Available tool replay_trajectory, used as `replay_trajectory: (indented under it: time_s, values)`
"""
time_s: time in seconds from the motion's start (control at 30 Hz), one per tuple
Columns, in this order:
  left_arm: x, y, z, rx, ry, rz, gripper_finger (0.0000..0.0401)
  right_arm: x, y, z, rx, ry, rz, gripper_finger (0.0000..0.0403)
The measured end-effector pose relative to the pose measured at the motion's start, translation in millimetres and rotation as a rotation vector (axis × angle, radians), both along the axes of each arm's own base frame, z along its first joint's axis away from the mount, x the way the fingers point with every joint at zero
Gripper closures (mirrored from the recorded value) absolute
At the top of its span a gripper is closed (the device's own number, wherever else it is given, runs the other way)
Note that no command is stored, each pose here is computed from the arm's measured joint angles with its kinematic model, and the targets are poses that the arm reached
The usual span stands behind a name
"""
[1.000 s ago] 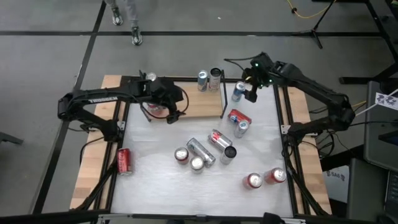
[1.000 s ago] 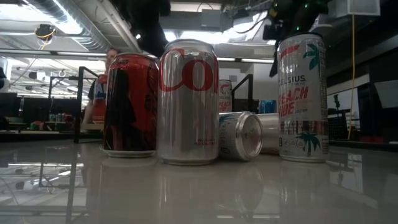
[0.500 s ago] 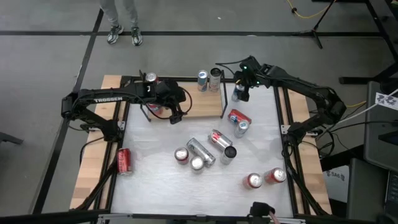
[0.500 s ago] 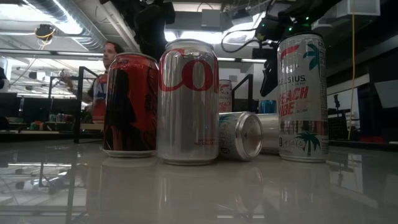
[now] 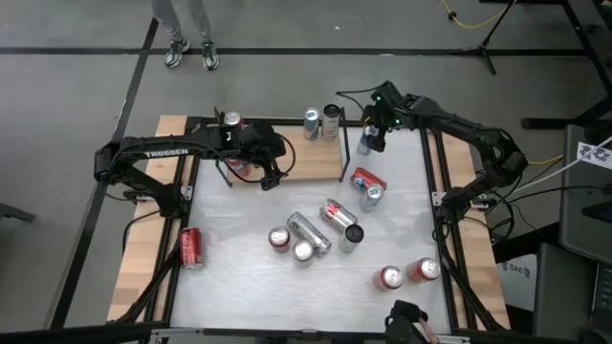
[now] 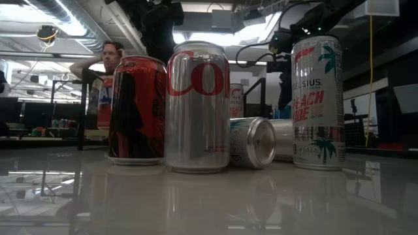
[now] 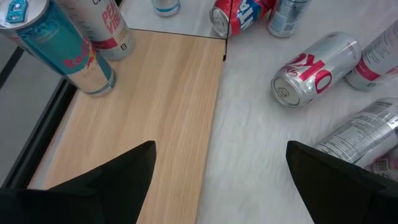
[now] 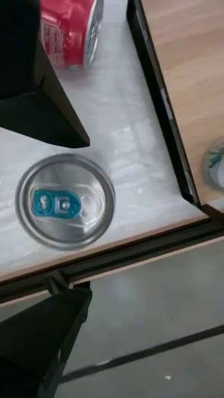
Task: Place canned beverage on shelf
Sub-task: Put the blue soda can on the shelf aligned with the other blue soda can
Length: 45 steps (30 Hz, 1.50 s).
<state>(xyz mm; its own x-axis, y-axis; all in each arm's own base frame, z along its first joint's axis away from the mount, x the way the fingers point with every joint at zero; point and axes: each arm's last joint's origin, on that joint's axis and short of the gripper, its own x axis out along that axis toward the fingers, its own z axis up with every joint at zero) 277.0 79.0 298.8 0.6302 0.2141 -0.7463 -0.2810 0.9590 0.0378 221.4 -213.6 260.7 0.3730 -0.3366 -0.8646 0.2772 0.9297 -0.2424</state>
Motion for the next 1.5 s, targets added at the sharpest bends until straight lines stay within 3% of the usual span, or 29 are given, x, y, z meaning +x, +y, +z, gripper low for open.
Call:
replay_trajectory:
  time_s: [0.3,0.53,0.7,1.07,1.2,1.5]
  values:
    - [0,0,0,-0.001,0.000,0.002,0.0049,0,0,0,0.008,-0.017,0.022,0.0026]
    - [0,0,0,-0.009,-0.003,0.011,0.0049,0,-1,0,-0.057,0.040,0.170,0.0027]
    - [0,0,0,-0.011,-0.004,0.013,0.0049,2,-1,-5,-0.046,0.057,0.253,0.0027]
    - [0,0,0,-0.012,-0.004,0.014,0.0049,5,-5,-20,-0.007,0.122,0.245,0.0029]
    - [0,0,0,-0.011,-0.004,0.014,0.0049,5,-5,-20,-0.007,0.122,0.245,0.0057]
    - [0,0,0,-0.011,-0.004,0.014,0.0049,5,-5,-19,-0.008,0.119,0.245,0.0162]
